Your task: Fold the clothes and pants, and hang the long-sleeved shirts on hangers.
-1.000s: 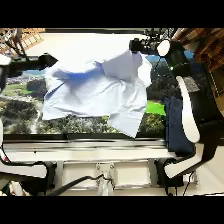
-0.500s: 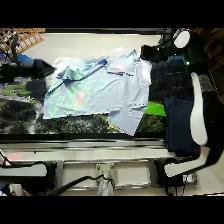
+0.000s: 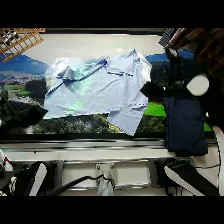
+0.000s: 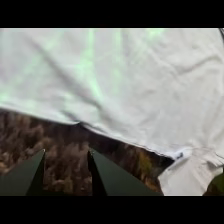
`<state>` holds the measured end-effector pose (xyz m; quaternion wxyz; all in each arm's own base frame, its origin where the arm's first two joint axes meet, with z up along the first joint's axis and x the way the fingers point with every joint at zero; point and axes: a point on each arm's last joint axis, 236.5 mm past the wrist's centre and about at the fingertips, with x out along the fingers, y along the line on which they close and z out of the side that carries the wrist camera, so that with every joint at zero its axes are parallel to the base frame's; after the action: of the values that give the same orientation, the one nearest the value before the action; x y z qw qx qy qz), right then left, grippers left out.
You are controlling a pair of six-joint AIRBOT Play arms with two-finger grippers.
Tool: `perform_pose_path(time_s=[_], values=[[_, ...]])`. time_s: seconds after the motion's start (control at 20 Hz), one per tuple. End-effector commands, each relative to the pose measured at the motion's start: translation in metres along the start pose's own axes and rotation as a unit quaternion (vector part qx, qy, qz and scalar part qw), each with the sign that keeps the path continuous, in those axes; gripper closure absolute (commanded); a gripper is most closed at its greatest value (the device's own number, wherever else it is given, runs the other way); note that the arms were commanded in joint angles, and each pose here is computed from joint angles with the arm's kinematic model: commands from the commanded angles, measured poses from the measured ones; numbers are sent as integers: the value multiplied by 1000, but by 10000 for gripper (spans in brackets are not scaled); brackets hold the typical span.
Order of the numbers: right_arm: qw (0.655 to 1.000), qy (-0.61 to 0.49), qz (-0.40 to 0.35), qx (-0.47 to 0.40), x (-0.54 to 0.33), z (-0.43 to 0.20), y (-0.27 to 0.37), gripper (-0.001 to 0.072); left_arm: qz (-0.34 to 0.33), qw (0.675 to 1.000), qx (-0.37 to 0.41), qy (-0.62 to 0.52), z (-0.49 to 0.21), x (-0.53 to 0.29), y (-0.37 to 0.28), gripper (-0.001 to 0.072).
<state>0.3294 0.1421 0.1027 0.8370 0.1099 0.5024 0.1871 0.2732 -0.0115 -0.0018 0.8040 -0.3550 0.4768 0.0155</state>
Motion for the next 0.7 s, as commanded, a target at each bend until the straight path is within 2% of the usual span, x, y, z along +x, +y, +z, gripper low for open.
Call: perform_pose_path(time_s=[0.0,0.15,0.2,0.35,0.45,0.5,0.55,0.65], values=[[1000,1,5,10,1,-31,-2,370,29,998,-56,-14,-21,7,34,404],[1000,-8,18,17,1,-26,4,370,85,991,-98,-23,-17,9,70,399],[1000,-11,21,18,1,-25,6,370,91,990,-110,-18,-17,12,77,344],[999,-18,21,18,1,-22,6,370,102,984,-144,15,-25,27,92,338],[999,-25,21,19,1,-19,6,371,79,981,-175,22,-23,41,87,338],[999,-29,21,19,1,-17,6,380,58,981,-186,18,-18,48,81,338],[999,-33,21,19,1,-15,6,422,35,979,-199,12,-12,54,74,351],[999,-39,23,20,1,-12,6,426,3,977,-214,-9,3,62,65,354]])
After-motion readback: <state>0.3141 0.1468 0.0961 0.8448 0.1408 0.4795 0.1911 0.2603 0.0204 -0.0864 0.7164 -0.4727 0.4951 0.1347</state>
